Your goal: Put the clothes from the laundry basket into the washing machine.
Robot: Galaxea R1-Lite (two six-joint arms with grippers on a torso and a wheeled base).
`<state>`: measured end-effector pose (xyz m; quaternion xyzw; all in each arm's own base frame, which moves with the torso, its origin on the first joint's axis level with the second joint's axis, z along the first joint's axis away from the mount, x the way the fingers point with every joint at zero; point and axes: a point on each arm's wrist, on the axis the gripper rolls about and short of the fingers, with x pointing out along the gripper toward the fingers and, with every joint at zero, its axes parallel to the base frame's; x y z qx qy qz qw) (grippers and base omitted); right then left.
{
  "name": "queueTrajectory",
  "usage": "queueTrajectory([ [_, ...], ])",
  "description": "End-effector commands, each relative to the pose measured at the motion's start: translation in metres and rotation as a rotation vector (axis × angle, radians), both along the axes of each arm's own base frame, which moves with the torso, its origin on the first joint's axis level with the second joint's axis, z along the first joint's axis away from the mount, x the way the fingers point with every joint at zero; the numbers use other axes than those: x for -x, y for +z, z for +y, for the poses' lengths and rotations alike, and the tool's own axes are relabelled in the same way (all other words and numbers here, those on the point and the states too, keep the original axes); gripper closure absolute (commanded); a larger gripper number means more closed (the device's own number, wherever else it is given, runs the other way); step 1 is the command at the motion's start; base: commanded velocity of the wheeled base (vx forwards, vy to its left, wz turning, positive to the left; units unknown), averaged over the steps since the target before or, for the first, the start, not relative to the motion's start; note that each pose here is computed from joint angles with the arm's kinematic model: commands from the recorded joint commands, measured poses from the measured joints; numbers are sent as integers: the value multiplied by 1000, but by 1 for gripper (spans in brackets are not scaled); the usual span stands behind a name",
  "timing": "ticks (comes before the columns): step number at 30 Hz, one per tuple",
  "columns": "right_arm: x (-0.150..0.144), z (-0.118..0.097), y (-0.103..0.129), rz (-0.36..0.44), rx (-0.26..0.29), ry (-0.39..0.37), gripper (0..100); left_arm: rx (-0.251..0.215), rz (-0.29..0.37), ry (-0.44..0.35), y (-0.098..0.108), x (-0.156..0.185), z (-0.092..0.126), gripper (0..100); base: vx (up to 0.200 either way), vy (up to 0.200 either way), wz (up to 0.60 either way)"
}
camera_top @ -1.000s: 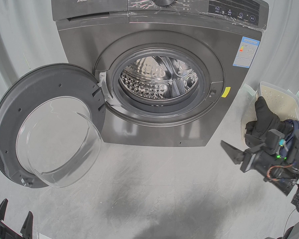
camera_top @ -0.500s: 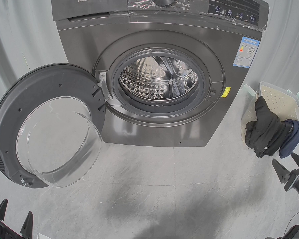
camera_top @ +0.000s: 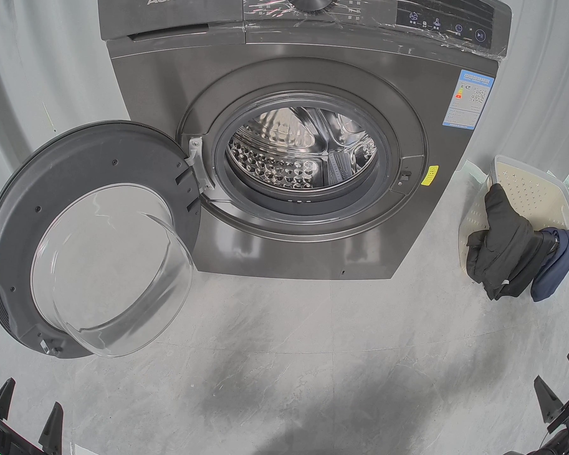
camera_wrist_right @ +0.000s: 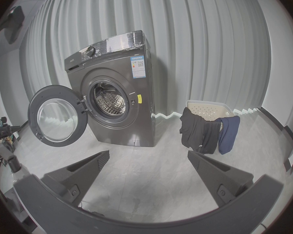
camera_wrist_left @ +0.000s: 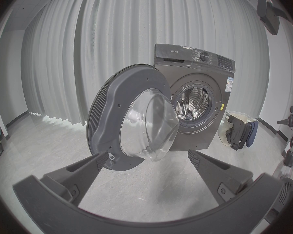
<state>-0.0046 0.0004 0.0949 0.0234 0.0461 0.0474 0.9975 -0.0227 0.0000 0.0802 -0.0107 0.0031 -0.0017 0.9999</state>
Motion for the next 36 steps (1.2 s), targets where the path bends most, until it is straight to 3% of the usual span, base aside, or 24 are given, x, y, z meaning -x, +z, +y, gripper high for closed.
queueTrajectory([
  [1, 18, 2, -14, -136, -6, -16, 0, 2, -2, 0, -4, 0, 0, 0, 0, 0, 0],
  [4, 18, 1, -15, -127, 23, -49, 0, 2, -2, 0, -4, 0, 0, 0, 0, 0, 0],
  [5, 18, 0, -19, -89, 49, -106, 0, 2, -2, 0, -4, 0, 0, 0, 0, 0, 0],
  [6, 18, -1, -20, -81, 47, -116, 0, 2, -2, 0, -4, 0, 0, 0, 0, 0, 0],
  [11, 18, 0, -19, -89, 46, -96, 0, 2, -2, 0, -4, 0, 0, 0, 0, 0, 0],
  [23, 18, 0, -19, -89, 45, -92, 0, 2, -3, 0, -4, 0, 0, 0, 200, 0, 0],
  [32, 18, 0, -19, -89, 44, -90, 0, 1, -3, 6, -4, 0, 0, 0, 0, 0, 0],
  [36, 18, 0, -19, -89, 45, -90, 0, 1, -3, 6, -4, 0, 0, 0, 0, -200, 0],
])
